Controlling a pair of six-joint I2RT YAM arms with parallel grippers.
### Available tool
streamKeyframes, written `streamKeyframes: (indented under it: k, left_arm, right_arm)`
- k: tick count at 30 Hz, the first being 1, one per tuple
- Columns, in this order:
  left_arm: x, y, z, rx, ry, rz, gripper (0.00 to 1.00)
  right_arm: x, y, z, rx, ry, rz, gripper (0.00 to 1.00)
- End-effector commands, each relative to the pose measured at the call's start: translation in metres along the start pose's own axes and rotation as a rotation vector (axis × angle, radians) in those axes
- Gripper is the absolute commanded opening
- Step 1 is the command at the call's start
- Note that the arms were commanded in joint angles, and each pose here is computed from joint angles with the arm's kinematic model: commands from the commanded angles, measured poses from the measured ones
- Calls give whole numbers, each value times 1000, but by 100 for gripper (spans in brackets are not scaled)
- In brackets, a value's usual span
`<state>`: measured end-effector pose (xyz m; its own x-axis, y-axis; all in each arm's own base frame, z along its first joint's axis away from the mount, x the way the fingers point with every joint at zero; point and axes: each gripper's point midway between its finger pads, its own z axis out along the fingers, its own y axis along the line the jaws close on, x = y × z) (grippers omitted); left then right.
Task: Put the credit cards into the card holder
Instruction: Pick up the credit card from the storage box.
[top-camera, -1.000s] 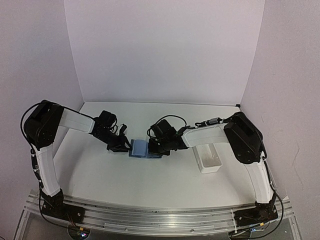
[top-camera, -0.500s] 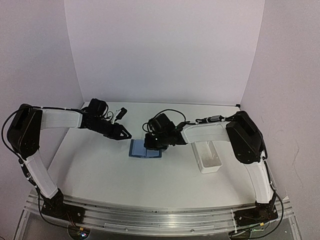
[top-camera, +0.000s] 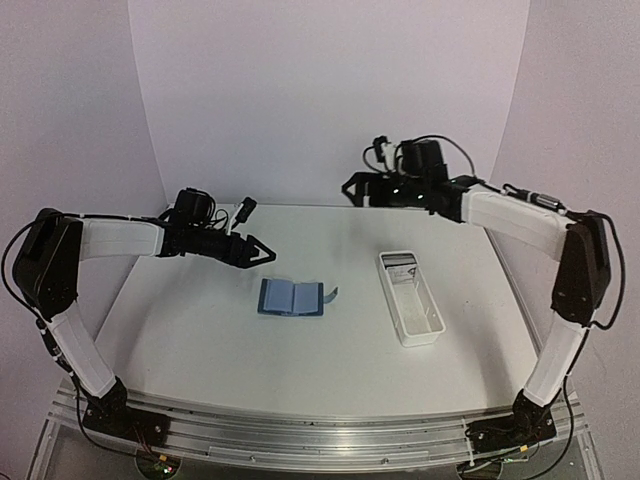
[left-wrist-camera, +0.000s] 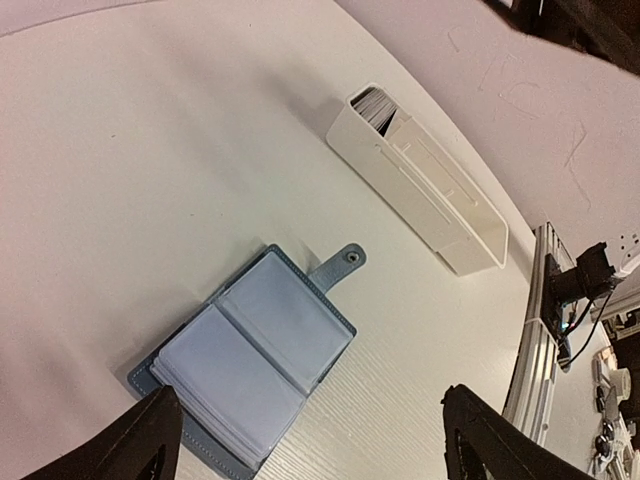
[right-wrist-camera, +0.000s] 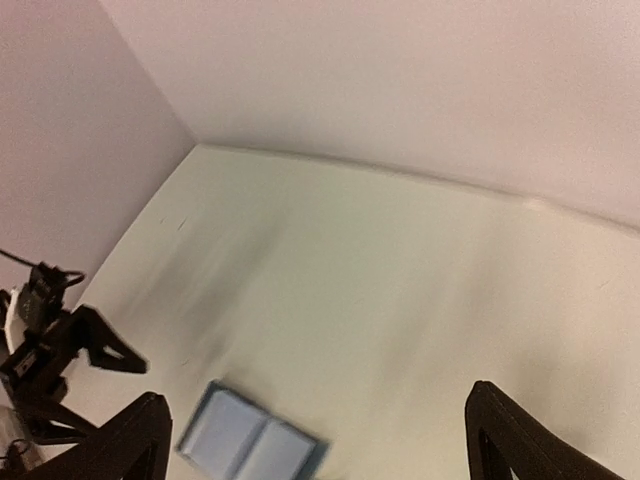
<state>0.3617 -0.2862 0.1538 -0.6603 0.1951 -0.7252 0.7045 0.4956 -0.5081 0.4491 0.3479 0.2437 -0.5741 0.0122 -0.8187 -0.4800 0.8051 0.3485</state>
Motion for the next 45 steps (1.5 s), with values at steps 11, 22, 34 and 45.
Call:
streamKeyframes:
  k: [11,22,34,45]
  left_arm:
    - [-1,-2,-2,10,-79,48,90]
    - [8,10,13,21,-50,30,90]
    - [9,22,23,14,-39,26,90]
    - [8,25,24,6,-39,26,90]
  right_arm:
    - [62,-117,-30,130,284,-1388,98]
    - [106,-158,-3,122,505,-1627,98]
    - [124,-179,14,123,617,-1713,98]
    - [93,-184,44,242,554,-1587,98]
